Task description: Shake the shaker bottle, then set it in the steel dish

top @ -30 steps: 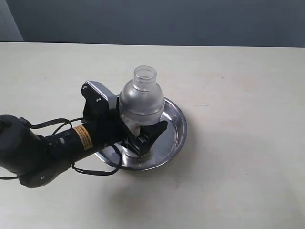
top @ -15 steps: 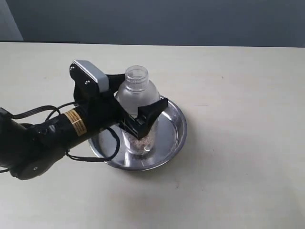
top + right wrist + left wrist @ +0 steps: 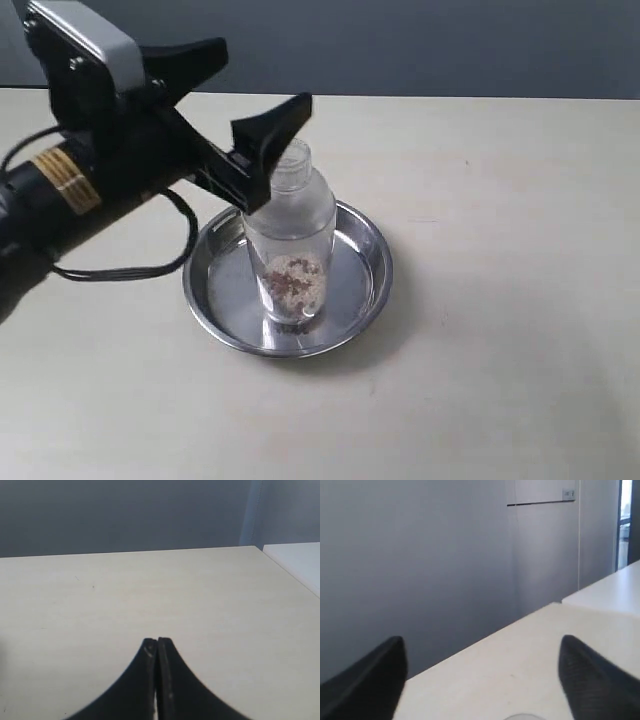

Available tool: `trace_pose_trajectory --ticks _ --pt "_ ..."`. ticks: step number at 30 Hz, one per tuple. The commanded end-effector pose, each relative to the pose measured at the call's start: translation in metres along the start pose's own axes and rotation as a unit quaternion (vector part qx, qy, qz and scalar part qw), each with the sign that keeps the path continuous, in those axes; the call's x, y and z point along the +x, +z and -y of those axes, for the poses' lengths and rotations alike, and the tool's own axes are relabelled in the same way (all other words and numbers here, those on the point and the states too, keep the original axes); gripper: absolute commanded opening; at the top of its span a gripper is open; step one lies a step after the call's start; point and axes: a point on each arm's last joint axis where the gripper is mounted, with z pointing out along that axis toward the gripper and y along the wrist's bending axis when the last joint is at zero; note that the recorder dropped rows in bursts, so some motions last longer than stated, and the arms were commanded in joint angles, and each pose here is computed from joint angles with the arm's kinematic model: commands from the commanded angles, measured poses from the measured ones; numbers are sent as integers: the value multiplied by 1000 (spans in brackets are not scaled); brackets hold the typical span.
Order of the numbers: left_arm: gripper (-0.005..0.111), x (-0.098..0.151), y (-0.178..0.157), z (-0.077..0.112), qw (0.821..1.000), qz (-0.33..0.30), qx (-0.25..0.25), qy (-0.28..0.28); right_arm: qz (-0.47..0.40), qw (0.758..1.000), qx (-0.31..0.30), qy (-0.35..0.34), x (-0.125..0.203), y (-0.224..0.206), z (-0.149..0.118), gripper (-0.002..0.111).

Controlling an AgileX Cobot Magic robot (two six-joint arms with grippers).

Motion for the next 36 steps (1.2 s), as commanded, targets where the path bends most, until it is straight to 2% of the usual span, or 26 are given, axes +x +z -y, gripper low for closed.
trace_pose_trajectory --ticks 1,3,4,5,7,10,11,13,18,22,27,29,36 --pt "44 -40 -41 -3 997 -67 -32 20 8 1000 2 0 -1 0 0 -1" --pt "23 -57 -68 -4 995 -85 -49 4 8 1000 2 0 -1 0 0 -1" --pt "5 -69 -93 -2 993 -105 -55 8 8 1000 2 0 -1 0 0 -1" --pt "1 -72 -106 -2 991 -118 -57 18 8 1000 2 0 -1 0 0 -1" --pt "1 -78 -142 -1 986 -143 -70 44 8 1000 2 0 -1 0 0 -1" --pt "1 -76 -190 1 979 -178 -97 17 8 1000 2 0 -1 0 0 -1" --pt "1 -73 -201 2 975 -197 -100 7 8 1000 2 0 -1 0 0 -1" --pt "1 -74 -211 3 977 -189 -102 -1 8 1000 2 0 -1 0 0 -1" --pt "1 -73 -215 2 975 -193 -110 13 8 1000 2 0 -1 0 0 -1" --pt "1 -59 -220 3 978 -173 -116 18 8 1000 2 0 -1 0 0 -1" --pt "1 -31 -234 11 983 -114 -137 -47 8 1000 2 0 -1 0 0 -1" --pt "1 -17 -231 13 977 -126 -146 -87 8 1000 2 0 -1 0 0 -1" --pt "1 17 -225 13 958 -155 -192 -147 8 1000 2 0 -1 0 0 -1"
